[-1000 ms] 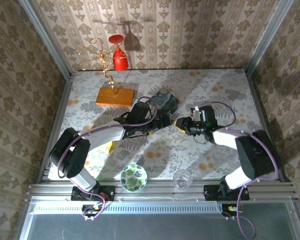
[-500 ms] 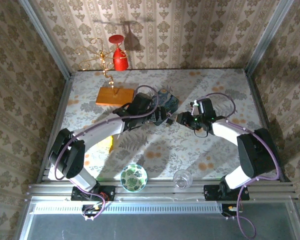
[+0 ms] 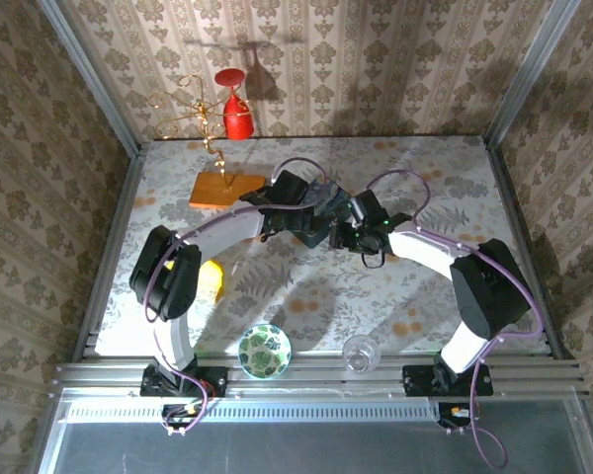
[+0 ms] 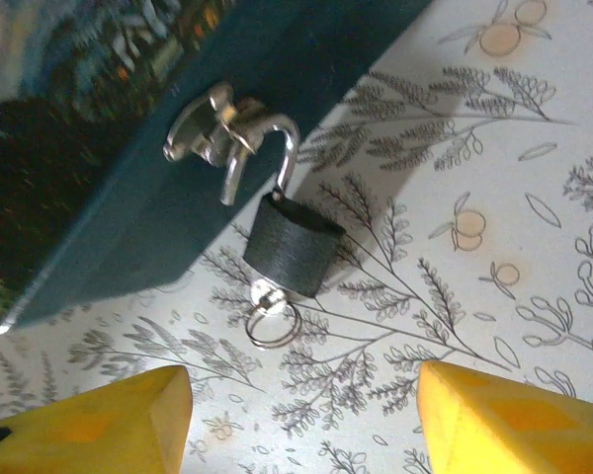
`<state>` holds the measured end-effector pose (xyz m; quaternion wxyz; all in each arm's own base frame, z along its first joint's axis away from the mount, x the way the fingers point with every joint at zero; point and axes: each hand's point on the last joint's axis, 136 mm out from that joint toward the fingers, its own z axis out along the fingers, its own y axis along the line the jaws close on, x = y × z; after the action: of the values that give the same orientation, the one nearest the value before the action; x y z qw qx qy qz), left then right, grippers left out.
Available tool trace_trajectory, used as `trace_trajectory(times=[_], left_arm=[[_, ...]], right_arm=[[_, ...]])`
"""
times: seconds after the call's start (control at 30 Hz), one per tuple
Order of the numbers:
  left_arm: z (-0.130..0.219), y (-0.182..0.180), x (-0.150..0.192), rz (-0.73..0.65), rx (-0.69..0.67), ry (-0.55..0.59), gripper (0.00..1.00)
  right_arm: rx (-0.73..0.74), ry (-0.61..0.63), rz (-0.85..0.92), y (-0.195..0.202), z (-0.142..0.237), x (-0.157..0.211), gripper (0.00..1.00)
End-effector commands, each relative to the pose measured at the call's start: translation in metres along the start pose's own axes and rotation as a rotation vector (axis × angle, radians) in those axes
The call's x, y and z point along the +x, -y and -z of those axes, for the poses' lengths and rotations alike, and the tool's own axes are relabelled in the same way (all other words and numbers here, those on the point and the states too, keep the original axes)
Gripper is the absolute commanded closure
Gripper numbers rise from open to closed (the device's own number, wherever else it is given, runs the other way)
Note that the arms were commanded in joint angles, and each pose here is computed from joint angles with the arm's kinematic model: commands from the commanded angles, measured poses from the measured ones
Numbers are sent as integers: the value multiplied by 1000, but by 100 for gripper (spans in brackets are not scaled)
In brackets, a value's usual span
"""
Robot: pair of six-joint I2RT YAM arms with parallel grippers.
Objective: Unlock a padlock with a key
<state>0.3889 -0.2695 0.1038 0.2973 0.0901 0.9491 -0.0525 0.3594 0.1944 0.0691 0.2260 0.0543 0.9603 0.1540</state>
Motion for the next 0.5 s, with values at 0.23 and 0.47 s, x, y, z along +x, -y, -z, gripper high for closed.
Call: trace_trajectory(times=[0.23, 0.47], left_arm=[[-8, -19, -7, 3, -73, -14, 0], [-14, -18, -4, 11, -64, -29, 0]], right_arm=[[180, -14, 80, -1, -11, 5, 38], [264, 18, 100, -12, -22, -3, 35]])
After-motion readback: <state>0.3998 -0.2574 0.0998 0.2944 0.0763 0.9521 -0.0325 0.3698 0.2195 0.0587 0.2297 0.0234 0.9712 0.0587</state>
